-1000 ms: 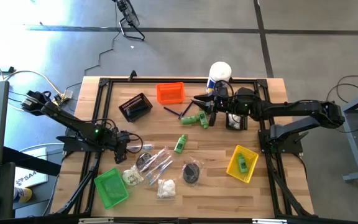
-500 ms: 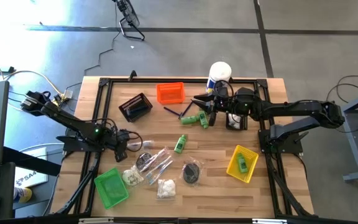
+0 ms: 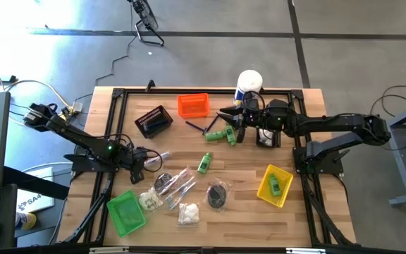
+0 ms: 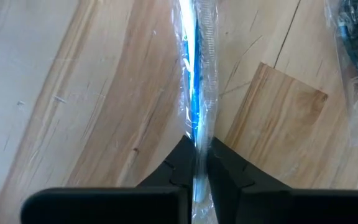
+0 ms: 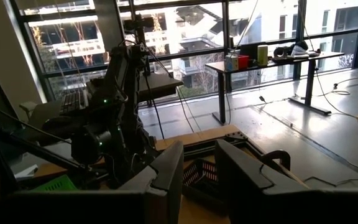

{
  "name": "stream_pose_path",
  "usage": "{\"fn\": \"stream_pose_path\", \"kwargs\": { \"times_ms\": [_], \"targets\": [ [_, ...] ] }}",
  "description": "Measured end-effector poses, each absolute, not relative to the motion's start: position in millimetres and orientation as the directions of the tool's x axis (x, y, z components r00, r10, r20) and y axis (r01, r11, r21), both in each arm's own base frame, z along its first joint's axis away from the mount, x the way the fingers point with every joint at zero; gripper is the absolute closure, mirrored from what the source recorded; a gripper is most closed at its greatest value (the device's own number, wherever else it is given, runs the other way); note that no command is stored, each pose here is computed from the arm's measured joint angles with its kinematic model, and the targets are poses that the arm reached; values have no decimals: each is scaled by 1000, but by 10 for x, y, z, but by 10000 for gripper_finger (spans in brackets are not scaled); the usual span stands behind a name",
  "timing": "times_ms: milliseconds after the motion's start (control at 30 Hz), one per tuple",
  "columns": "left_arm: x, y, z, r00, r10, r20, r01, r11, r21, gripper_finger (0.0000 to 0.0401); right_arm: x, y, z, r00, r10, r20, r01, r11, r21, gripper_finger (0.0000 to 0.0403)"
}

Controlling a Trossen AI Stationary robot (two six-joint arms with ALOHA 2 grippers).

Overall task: Pick & Place Travel size toiletries
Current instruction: Put the blue toothbrush into the orange bin

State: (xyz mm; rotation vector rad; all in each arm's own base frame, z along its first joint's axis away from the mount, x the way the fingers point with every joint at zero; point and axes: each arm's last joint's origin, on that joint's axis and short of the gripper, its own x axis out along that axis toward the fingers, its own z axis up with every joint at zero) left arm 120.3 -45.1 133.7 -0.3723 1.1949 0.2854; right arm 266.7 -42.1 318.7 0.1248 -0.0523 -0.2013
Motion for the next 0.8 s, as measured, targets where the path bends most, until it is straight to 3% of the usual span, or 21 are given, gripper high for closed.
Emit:
{"fn": "stream_pose_path", "kwargs": {
  "times_ms": [400,800],
  "targets": [
    [1239,-483,1447,384,-47,-922,-357,914,-195,387,2666,-419,3194,979,-197,47,189,972,136,318],
    [1286,-482,1703,511,-31,-859,-350,905,-241,383,2667,-412,3205,983,-173,58,164,977,136,318]
  ]
}}
